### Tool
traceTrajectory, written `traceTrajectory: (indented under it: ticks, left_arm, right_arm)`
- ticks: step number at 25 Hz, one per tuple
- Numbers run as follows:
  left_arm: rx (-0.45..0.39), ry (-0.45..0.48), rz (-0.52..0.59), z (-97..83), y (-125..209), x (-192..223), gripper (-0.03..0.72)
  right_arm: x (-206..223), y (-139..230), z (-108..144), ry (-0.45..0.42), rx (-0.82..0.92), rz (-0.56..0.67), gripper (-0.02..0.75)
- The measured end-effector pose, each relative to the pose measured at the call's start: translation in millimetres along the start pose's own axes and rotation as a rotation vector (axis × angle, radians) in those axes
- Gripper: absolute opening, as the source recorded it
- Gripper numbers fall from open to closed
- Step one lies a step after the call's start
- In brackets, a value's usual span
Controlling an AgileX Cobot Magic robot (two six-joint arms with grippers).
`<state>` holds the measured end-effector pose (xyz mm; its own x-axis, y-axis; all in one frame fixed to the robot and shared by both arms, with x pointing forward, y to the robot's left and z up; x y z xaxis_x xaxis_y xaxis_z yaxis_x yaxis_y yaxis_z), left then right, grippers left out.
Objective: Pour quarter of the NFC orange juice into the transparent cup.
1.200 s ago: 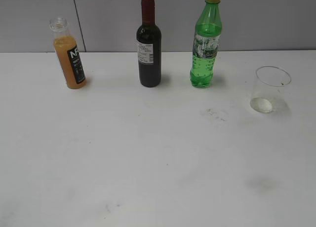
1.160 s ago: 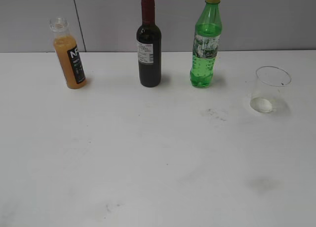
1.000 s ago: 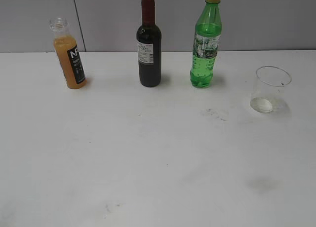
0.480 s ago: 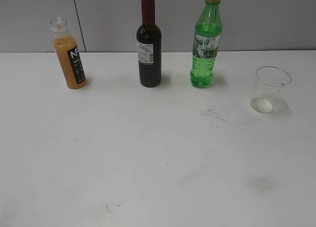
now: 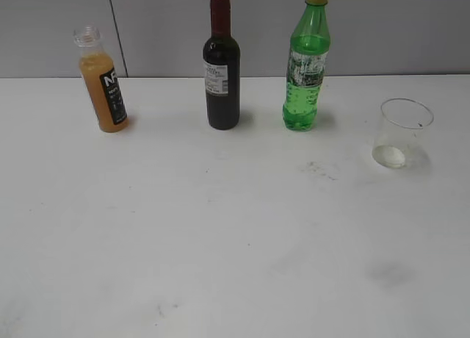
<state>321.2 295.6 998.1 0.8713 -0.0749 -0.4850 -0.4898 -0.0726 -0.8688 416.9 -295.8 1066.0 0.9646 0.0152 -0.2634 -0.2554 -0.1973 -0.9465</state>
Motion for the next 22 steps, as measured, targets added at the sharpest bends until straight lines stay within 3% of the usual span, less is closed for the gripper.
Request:
traceTrajectory:
  ticks: [22]
  left_arm:
    - [0.0,0.0,0.0,0.0,0,0,0.569]
  right_arm:
    - [145,6,2,0.003,0.05,-0.01,0.571]
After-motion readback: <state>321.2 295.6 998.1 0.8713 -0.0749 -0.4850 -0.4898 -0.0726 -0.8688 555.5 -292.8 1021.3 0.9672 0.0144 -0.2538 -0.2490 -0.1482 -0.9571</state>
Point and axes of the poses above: a point on each arm's last joint axis where the gripper is mounted, x pointing out along that axis toward the gripper, z along the wrist's bending axis when the last joint is at zero, y = z × x, the point moved 10 cm from there along x, pointing out along that axis toward the gripper, and after that the axes turned 9 degrees about -x, right-handed, at the moved point
